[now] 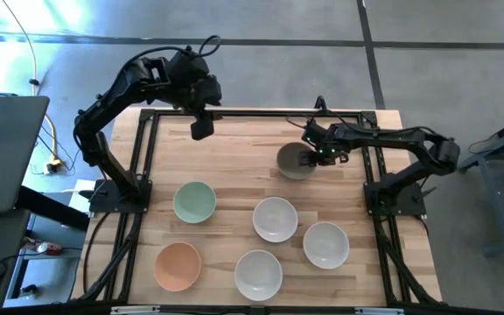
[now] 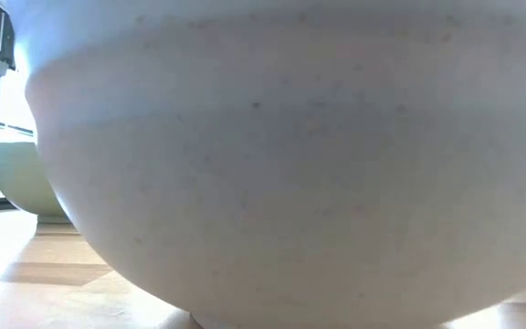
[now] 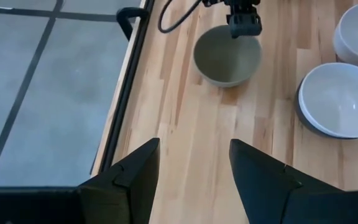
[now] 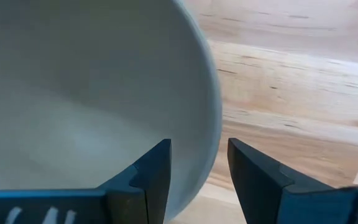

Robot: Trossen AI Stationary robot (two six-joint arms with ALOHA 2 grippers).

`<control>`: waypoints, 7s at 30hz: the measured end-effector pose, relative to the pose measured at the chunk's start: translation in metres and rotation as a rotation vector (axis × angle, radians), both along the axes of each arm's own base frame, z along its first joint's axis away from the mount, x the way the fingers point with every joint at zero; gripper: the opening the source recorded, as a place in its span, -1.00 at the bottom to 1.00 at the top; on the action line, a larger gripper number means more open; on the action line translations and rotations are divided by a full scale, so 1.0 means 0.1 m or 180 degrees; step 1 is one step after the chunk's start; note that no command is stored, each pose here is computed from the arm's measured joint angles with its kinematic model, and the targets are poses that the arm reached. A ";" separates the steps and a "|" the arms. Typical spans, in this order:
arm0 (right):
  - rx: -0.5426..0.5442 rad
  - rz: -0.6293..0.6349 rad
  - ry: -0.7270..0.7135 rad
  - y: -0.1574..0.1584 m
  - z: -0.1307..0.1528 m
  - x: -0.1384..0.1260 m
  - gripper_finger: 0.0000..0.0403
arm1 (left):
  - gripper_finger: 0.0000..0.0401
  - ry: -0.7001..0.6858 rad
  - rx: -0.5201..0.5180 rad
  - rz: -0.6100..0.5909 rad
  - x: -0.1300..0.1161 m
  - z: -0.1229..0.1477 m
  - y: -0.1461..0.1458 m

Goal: Nest bowls inside each other
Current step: Stack the gray bowl on top of the white bowl

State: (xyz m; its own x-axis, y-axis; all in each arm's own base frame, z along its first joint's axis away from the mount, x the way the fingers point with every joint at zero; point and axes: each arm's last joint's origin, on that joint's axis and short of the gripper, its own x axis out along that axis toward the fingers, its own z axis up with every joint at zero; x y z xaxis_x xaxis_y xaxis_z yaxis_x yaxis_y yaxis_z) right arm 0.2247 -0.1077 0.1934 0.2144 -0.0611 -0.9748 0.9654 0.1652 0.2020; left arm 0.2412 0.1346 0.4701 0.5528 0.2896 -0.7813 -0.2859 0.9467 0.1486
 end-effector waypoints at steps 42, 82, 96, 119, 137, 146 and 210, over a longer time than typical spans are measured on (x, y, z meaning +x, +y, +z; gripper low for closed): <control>-0.0114 0.0478 -0.0107 -0.08 0.32 0.23 -1.00 | -0.08 0.0127 -0.0009 -0.0076 -0.02 -0.02 -0.01; 0.0260 0.0873 -0.0311 0.91 1.06 0.55 -1.00 | -0.08 0.0222 -0.0096 0.0141 -0.15 -0.04 0.13; 0.0391 0.0840 -0.0366 1.22 1.07 0.58 -1.00 | -0.08 0.0136 -0.0199 0.0044 -0.14 -0.04 0.12; 0.0570 0.0913 -0.0299 1.53 0.81 0.82 -1.00 | -0.08 0.0116 -0.0224 0.0060 -0.14 -0.04 0.12; 0.0282 0.0828 0.0074 1.51 0.71 0.78 -1.00 | -0.08 0.0104 -0.0253 0.0033 -0.14 -0.04 0.12; 0.0246 0.0837 0.0028 1.52 0.67 0.84 -1.00 | -0.08 0.0106 -0.0254 0.0033 -0.14 -0.04 0.12; 0.0213 0.1065 -0.0008 1.74 0.31 1.11 -0.22 | -0.08 0.0071 -0.0334 -0.0094 -0.13 -0.04 0.10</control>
